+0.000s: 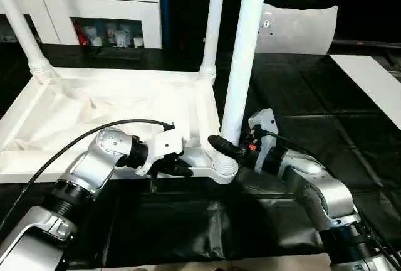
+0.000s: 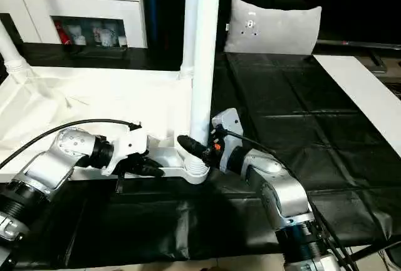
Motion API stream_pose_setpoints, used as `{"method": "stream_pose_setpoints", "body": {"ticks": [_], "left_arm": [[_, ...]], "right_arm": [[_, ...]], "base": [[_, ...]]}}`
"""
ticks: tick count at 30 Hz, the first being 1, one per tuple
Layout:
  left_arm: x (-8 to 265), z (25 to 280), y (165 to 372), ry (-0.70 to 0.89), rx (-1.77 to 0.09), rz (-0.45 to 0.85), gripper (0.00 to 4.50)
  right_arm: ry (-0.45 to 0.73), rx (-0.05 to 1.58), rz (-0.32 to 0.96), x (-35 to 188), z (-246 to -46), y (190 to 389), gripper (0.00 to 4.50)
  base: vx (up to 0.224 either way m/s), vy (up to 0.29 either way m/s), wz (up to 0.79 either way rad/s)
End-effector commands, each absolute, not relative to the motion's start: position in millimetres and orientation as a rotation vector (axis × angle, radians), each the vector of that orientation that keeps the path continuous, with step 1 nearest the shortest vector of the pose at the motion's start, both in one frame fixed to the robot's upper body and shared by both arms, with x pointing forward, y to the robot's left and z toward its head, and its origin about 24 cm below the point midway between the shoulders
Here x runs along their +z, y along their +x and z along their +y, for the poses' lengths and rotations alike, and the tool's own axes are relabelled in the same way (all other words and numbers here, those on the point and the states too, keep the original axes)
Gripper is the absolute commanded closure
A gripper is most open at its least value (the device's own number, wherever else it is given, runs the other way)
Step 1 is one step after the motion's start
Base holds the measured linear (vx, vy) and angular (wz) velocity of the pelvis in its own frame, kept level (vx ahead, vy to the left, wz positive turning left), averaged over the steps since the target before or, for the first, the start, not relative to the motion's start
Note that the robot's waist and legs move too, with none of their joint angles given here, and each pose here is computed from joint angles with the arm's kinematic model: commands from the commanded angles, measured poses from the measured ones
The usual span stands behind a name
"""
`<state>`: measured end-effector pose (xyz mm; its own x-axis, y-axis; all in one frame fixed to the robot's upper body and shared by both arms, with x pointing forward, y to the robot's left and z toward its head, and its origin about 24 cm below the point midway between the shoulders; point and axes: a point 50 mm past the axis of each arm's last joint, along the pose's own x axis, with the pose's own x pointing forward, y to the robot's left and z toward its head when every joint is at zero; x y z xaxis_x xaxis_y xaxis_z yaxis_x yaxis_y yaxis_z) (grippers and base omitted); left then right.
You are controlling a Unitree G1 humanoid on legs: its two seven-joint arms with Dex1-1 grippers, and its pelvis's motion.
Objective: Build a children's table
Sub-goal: Insert table leg to table base
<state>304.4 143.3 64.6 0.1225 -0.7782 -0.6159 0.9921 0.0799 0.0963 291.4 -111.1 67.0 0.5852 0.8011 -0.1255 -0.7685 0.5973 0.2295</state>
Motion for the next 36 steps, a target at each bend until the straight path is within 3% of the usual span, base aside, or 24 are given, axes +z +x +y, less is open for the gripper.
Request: {"method": "stream_pose_setpoints", "body": {"ticks": [1,8,19,23,29,36], "left_arm": [[74.5,138.7,307.1,0.587,-1.406,0.408,4.50],[75.0,140.4,309.2,0.592,-1.382,0.405,4.50],[76.3,137.6,313.2,0.561,-1.354,0.383,4.50],[76.4,136.9,314.6,0.563,-1.349,0.378,4.50],[75.4,139.3,315.3,0.589,-1.348,0.387,4.50],[75.8,142.9,314.8,0.643,-1.358,0.398,4.50]], "right_arm": [[0.182,0.921,0.280,56.9,-112.8,290.8,2.61],[0.410,0.823,0.296,43.0,-129.3,290.7,2.61],[0.541,0.709,0.272,13.6,-143.6,269.7,2.61],[0.464,0.689,0.259,2.9,-147.3,254.2,2.61],[0.173,0.788,0.320,-3.6,-147.7,240.2,2.61],[0.034,0.909,0.384,-2.6,-140.7,244.6,2.61]], "base": [[0.000,0.000,0.00],[0.000,0.000,0.00],[0.000,0.000,0.00],[0.000,0.000,0.00],[0.000,0.000,0.00],[0.000,0.000,0.00]]}}
